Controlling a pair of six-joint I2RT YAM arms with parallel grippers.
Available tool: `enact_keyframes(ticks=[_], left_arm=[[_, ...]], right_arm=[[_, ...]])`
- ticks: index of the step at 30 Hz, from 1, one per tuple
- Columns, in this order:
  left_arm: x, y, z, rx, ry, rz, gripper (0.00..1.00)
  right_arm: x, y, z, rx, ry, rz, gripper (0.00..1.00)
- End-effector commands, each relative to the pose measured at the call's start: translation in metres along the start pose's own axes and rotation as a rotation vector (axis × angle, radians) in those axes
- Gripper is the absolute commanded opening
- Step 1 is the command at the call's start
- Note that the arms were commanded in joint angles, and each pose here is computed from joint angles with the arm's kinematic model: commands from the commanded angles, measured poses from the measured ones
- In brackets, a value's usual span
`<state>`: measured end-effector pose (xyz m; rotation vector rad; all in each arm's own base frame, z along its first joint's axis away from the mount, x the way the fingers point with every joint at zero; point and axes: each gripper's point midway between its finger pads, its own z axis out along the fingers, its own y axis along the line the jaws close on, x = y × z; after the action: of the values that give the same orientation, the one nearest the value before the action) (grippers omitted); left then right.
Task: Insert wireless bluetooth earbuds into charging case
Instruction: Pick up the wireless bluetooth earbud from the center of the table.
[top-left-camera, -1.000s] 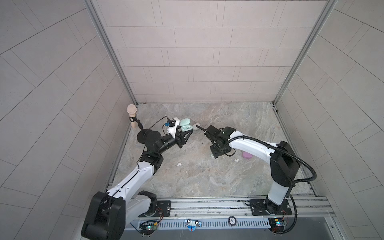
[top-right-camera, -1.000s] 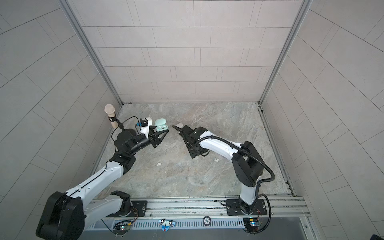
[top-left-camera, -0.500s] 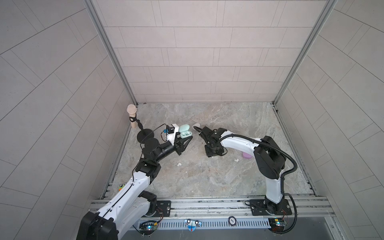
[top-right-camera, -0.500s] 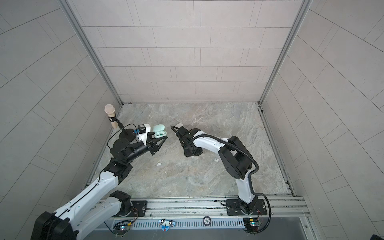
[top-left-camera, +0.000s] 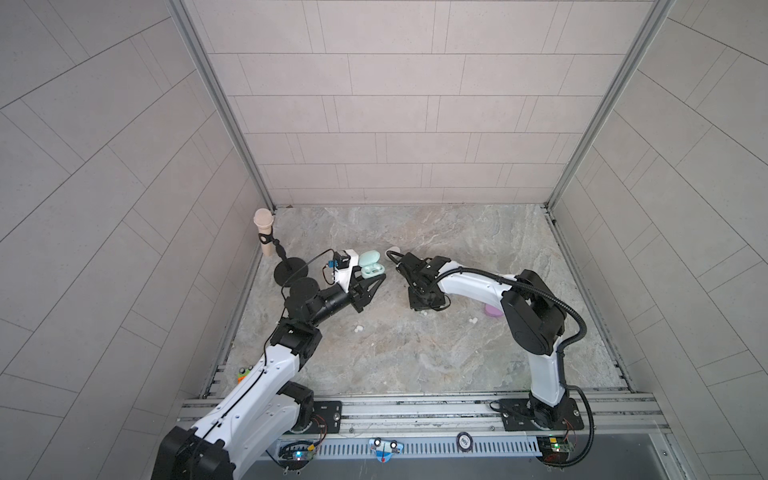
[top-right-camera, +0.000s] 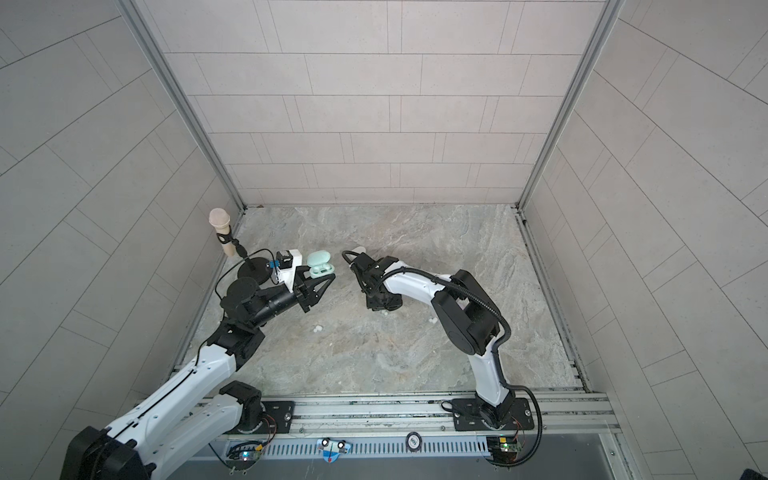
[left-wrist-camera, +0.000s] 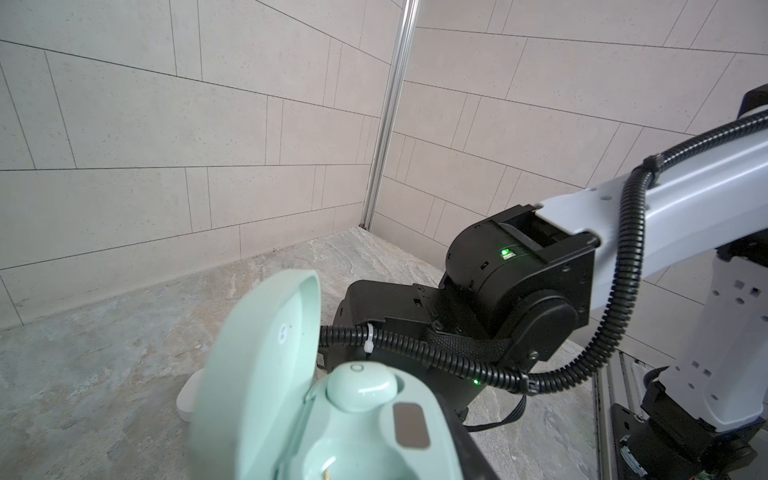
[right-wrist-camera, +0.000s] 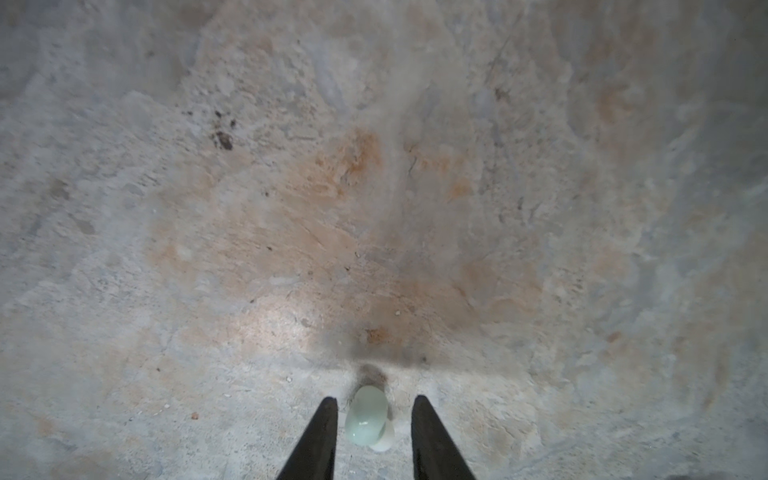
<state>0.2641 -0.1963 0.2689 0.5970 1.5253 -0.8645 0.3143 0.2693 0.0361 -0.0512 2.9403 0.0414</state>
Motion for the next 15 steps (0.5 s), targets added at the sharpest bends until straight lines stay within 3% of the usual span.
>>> enact_keyframes(ticks=[1, 15], left_arm=[[-0.004, -0.003, -0.001, 0.009, -0.021, 0.024, 0.08], [-0.004, -0.003, -0.001, 0.008, -0.022, 0.025, 0.08]], right_arm=[[0.001, -0.002, 0.006, 0.024, 0.006, 0.025, 0.33], [0.018, -0.008, 0.024, 0.045, 0.055, 0.033, 0.27]])
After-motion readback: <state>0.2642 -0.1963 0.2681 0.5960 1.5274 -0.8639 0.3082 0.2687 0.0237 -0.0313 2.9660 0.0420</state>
